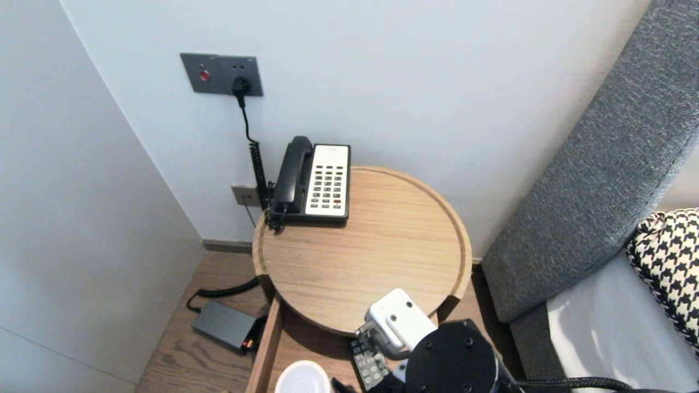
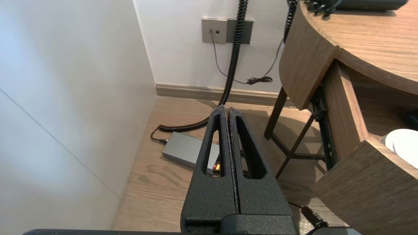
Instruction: Put the remote controls on the table in the drawer one by one
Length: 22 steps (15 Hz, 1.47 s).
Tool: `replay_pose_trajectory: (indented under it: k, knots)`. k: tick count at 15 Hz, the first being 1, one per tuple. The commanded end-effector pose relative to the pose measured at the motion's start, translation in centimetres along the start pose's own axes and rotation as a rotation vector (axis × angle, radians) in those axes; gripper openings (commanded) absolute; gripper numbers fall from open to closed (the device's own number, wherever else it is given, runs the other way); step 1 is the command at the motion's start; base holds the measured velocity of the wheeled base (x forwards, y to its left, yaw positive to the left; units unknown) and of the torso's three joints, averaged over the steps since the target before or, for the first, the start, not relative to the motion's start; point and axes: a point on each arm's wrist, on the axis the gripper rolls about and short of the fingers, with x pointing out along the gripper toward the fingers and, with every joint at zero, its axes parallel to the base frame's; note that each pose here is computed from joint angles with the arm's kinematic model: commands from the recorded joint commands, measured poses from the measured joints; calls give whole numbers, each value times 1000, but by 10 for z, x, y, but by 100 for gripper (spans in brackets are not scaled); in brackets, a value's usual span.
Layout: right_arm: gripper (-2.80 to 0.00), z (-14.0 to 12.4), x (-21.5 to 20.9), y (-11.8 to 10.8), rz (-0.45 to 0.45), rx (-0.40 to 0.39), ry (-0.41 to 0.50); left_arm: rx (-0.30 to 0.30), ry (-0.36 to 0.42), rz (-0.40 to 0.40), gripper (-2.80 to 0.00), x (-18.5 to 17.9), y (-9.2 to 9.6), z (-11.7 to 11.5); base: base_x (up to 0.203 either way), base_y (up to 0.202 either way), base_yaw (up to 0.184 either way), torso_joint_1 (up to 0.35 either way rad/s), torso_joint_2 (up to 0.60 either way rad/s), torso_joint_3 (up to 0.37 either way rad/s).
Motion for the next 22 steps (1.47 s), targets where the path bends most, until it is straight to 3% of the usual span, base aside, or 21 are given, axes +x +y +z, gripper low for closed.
replay_pose_trajectory:
  k: [1, 11, 12, 17, 22]
  knots:
    - [0, 7, -8, -17, -36, 40, -32, 0, 8, 1, -280, 1, 0, -3, 0, 0, 0, 0, 0, 0]
    - [0, 15, 5, -76, -234, 166, -38, 0, 8, 1, -280, 1, 0, -3, 0, 0, 0, 0, 0, 0]
    - [-280, 15, 5, -81, -251, 176, -38, 0, 8, 1, -280, 1, 0, -3, 0, 0, 0, 0, 0, 0]
    - [-280, 17, 3, -104, -326, 228, -39, 0, 8, 1, -280, 1, 0, -3, 0, 0, 0, 0, 0, 0]
    - [-280, 26, -30, -124, -408, 339, 49, 0, 8, 1, -280, 1, 0, -3, 0, 0, 0, 0, 0, 0]
